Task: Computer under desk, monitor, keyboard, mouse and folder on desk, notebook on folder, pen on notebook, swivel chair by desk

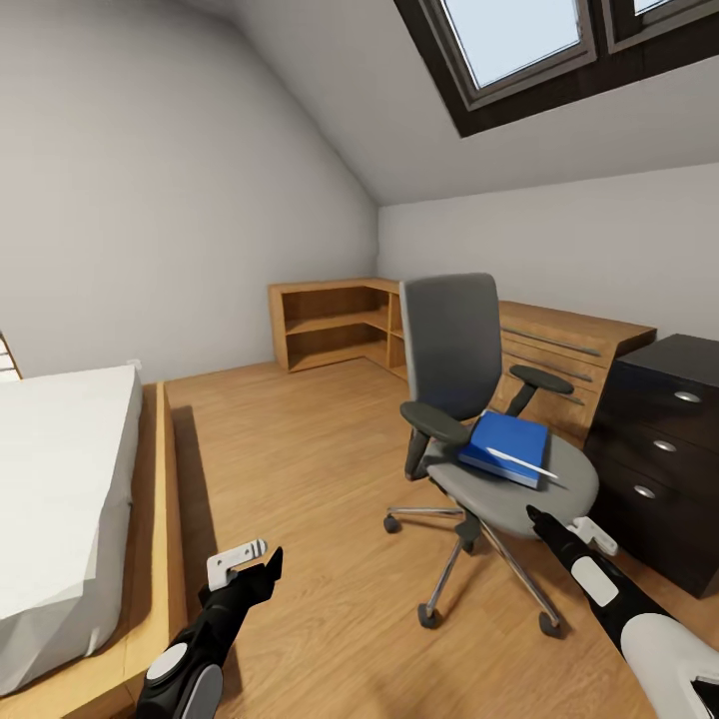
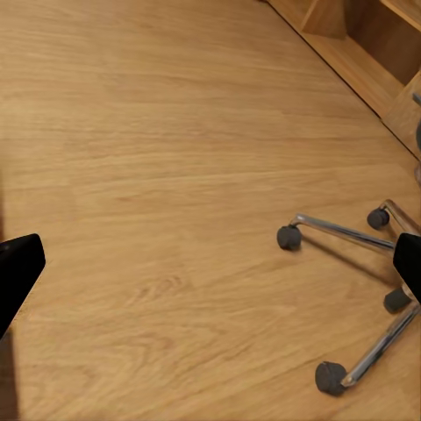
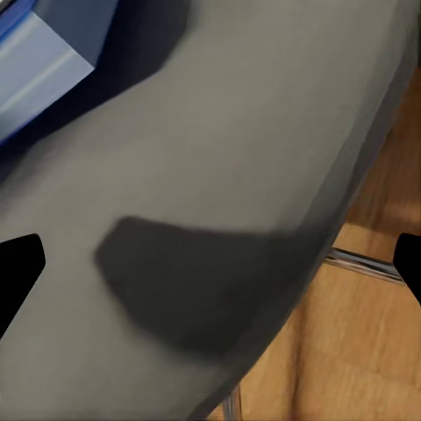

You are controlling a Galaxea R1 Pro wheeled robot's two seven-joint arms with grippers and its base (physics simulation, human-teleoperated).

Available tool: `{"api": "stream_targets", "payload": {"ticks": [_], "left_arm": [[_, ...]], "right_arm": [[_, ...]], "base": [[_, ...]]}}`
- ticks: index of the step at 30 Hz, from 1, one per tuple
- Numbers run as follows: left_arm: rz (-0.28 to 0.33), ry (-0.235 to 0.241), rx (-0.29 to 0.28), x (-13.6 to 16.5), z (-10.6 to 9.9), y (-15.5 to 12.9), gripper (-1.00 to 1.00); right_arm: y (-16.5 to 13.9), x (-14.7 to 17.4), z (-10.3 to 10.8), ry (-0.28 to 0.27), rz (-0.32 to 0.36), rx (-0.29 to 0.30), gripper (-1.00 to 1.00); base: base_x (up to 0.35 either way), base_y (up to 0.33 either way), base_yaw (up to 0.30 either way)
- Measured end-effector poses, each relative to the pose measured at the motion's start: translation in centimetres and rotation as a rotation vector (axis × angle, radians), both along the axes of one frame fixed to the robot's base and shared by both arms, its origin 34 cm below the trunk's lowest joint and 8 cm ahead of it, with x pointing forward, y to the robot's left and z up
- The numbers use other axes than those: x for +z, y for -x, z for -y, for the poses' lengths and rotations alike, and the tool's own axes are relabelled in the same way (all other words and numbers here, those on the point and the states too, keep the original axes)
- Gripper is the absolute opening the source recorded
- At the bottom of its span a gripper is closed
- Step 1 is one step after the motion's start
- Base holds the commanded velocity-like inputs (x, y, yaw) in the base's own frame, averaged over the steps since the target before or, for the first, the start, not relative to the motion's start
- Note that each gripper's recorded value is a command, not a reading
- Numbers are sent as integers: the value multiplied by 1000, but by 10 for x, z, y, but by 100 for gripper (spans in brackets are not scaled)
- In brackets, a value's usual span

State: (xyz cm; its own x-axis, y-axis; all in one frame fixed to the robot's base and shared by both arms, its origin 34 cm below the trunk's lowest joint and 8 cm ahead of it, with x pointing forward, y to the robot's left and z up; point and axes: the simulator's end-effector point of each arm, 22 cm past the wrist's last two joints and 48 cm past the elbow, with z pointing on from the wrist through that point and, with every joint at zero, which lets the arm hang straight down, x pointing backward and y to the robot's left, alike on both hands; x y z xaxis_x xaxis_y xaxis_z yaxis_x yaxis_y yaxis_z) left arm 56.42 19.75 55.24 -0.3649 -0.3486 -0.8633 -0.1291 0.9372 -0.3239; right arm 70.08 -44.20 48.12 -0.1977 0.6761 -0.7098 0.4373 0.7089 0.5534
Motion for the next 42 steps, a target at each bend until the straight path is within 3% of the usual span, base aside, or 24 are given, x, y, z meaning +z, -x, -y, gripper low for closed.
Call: {"api": "stream_targets", "payload": {"ticks": [10, 29, 35, 42], "left_arm": [[0, 0, 0, 0, 0, 0, 100], [3, 0, 1, 1, 0, 0, 100], [4, -2, -30, 1, 14, 1, 100], [3, -2, -34, 1, 15, 1, 100]], "right_arm": [[1, 0, 2, 0, 0, -4, 100], [0, 1, 2, 1, 2, -5, 100], [1, 1, 2, -3, 3, -7, 100], [0, 0, 0, -2, 2, -1, 100]], "base": [[73, 0, 2], [289, 17, 0], [268, 109, 0], [19, 25, 0]]}}
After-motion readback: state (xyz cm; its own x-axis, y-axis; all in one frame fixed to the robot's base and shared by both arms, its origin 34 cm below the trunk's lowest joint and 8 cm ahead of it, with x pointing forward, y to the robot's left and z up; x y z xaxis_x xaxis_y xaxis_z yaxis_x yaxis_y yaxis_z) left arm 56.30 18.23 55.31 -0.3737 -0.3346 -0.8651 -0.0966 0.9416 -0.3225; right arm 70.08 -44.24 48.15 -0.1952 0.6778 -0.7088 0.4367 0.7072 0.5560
